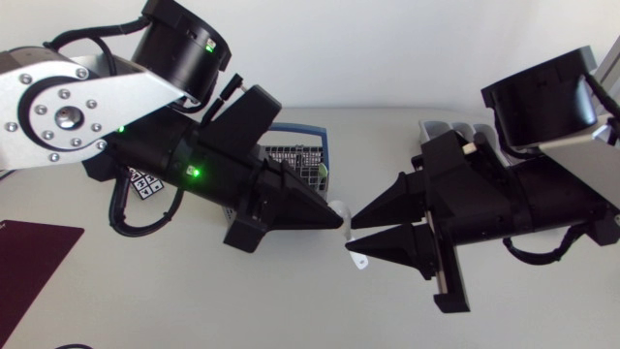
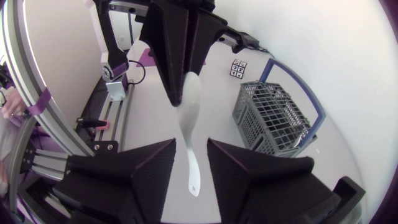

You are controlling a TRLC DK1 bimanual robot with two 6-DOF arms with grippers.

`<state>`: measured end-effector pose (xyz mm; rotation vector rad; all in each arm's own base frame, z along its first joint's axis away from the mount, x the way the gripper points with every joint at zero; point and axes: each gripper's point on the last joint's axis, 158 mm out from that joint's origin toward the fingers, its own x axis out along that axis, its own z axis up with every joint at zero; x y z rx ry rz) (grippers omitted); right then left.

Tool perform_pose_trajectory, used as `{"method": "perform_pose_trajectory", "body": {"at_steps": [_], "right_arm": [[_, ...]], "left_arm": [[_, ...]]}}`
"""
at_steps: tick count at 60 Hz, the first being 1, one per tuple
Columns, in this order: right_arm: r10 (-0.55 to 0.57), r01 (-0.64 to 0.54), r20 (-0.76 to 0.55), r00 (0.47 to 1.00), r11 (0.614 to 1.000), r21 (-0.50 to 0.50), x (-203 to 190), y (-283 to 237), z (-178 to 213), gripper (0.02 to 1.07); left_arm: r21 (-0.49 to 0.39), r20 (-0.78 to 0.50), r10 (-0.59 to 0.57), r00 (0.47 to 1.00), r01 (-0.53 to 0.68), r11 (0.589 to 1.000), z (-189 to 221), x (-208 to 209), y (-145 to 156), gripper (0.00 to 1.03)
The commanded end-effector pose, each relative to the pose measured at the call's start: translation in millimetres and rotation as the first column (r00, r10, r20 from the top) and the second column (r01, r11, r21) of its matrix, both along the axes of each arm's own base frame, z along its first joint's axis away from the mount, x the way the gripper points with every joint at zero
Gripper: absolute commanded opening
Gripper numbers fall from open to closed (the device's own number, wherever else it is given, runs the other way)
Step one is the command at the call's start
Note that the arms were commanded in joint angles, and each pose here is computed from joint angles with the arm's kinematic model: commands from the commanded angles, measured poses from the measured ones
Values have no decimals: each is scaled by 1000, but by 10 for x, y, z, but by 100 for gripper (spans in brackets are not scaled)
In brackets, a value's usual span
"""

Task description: Transfer all utensils from the basket to the drawer tray.

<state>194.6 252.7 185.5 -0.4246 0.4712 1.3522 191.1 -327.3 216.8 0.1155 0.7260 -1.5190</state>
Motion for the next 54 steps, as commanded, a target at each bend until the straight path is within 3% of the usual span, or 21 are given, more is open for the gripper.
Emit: {"method": "perform_pose_trajectory", "body": {"at_steps": [1,23,29,35,39,47,54], "right_arm": [[28,-28,-12,1000,1000,-1,-72,21,-60,19],[35,-36,-60,998,999,-22,-92,37,-166,8],[32,-34,-70,997,999,-33,-106,21,-190,8],[24,-29,-76,997,998,-60,-119,-41,-254,8],[12,-18,-80,997,997,-78,-107,-112,-301,7],[-32,26,-63,998,994,-102,-23,-321,-323,8],[-132,128,-24,991,984,-126,218,-600,-353,8]], "left_arm": [[-4,-3,-32,999,32,999,-19,-38,-28,6],[-10,1,-40,999,40,999,7,-63,-40,7],[-17,9,-35,999,35,999,48,-46,-40,21],[-36,32,-15,999,17,999,159,42,-37,51],[-58,41,20,999,-18,998,249,159,-21,66],[-94,66,124,990,-118,989,379,465,30,74],[-76,83,213,973,-207,975,327,730,59,75]]}}
